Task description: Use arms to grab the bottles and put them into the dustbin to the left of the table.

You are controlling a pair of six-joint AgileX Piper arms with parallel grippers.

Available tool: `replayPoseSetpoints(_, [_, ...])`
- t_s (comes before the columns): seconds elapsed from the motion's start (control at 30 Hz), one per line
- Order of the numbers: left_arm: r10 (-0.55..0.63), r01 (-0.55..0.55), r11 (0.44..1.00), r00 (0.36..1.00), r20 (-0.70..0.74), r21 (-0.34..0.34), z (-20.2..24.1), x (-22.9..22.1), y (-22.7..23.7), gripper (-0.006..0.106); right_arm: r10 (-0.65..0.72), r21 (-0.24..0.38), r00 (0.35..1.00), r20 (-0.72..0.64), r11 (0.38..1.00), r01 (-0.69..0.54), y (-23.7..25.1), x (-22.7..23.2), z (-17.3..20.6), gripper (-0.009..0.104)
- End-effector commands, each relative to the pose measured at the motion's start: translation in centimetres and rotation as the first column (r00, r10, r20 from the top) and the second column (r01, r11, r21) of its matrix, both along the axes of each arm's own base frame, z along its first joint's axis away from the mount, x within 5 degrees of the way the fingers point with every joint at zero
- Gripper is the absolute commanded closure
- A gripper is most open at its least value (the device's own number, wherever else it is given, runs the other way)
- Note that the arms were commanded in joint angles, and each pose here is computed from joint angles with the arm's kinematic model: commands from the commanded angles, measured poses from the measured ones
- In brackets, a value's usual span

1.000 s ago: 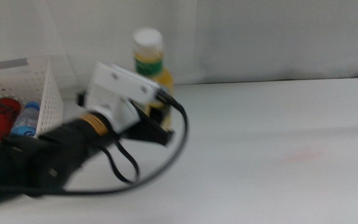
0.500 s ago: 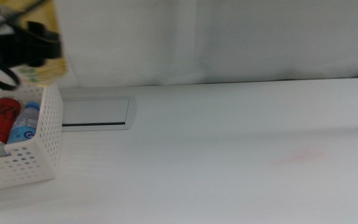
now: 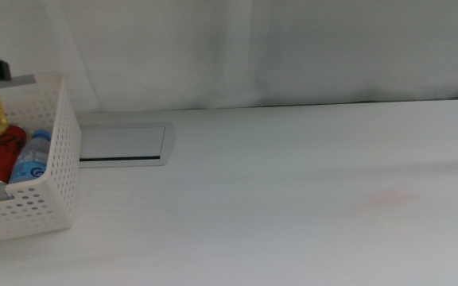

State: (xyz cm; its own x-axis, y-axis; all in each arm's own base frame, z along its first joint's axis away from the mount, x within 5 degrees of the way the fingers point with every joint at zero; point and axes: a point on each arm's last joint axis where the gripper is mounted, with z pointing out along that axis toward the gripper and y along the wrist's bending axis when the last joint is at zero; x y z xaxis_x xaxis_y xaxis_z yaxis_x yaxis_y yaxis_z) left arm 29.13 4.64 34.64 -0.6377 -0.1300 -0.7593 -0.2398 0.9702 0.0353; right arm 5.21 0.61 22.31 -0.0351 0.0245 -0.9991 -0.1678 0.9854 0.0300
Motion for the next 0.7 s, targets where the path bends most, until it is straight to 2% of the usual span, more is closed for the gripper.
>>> replayPoseSetpoints(0.0, [0.001, -0.001, 1.000, 0.998, 0.056, 0.001, -0.3, 1.6, 0.3, 0.103, -0.001, -0.007, 0.999, 0.032, 1.000, 0.001, 0.0, -0.2, 0.0, 0.097])
replayPoseSetpoints(0.4, [0.006, -0.015, 0.999, 0.979, -0.203, -0.043, -9.6, 6.6, 1.0, 0.103, -0.001, -0.007, 0.999, 0.032, 1.000, 0.001, 0.0, -0.2, 0.0, 0.097])
replayPoseSetpoints(0.67, [0.017, -0.032, 0.998, 0.971, -0.239, -0.059, -11.2, 7.1, 1.0, 0.103, 0.001, -0.006, 0.999, 0.037, 1.000, -0.001, 0.0, -0.2, 0.1, 0.097])
